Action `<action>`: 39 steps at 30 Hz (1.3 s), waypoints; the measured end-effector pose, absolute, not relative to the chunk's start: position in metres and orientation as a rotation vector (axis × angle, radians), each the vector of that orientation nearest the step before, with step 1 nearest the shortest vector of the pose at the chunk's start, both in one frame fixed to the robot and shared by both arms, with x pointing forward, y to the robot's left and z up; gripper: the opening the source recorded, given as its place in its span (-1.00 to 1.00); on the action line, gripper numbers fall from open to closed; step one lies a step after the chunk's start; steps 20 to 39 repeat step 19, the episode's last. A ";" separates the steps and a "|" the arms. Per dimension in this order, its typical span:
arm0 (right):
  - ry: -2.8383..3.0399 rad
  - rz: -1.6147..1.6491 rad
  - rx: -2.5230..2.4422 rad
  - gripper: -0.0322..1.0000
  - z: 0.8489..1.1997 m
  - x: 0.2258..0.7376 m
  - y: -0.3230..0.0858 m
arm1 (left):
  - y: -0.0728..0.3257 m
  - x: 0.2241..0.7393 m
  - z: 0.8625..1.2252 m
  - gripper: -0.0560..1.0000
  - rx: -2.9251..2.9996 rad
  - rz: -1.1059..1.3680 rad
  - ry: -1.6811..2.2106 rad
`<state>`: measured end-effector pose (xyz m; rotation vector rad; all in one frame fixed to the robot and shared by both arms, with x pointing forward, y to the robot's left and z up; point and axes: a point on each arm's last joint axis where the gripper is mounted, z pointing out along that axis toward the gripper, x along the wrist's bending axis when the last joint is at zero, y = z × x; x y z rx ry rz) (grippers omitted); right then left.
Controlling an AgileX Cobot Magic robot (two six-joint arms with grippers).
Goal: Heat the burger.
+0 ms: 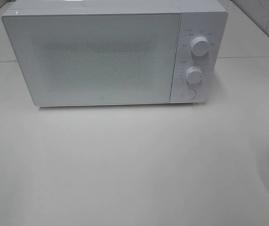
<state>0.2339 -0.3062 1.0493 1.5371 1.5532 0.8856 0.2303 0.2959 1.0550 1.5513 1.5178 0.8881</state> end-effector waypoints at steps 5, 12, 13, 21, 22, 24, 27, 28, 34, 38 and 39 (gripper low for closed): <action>1.553 0.886 1.537 0.16 1.049 0.234 -0.306 | 0.296 0.230 1.055 0.98 1.551 0.888 1.518; 1.553 0.886 1.537 0.16 1.049 0.234 -0.306 | 0.296 0.230 1.055 0.98 1.551 0.888 1.518; 1.553 0.886 1.537 0.16 1.049 0.234 -0.306 | 0.296 0.230 1.055 0.98 1.551 0.888 1.518; 1.553 0.886 1.537 0.16 1.049 0.234 -0.306 | 0.296 0.230 1.055 0.98 1.551 0.888 1.518; 1.553 0.886 1.537 0.16 1.049 0.234 -0.306 | 0.296 0.230 1.055 0.98 1.551 0.888 1.518; 1.553 0.886 1.537 0.16 1.049 0.234 -0.306 | 0.296 0.230 1.055 0.98 1.551 0.888 1.518; 1.553 0.886 1.537 0.16 1.049 0.234 -0.306 | 0.296 0.230 1.055 0.98 1.551 0.888 1.518; 1.553 0.886 1.537 0.16 1.049 0.234 -0.306 | 0.296 0.230 1.055 0.98 1.551 0.888 1.518; 1.553 0.886 1.537 0.16 1.049 0.234 -0.306 | 0.296 0.230 1.055 0.98 1.551 0.888 1.518; 1.553 0.886 1.537 0.16 1.049 0.234 -0.306 | 0.296 0.230 1.055 0.98 1.551 0.888 1.518; 1.553 0.886 1.537 0.16 1.049 0.234 -0.306 | 0.296 0.230 1.055 0.98 1.551 0.888 1.518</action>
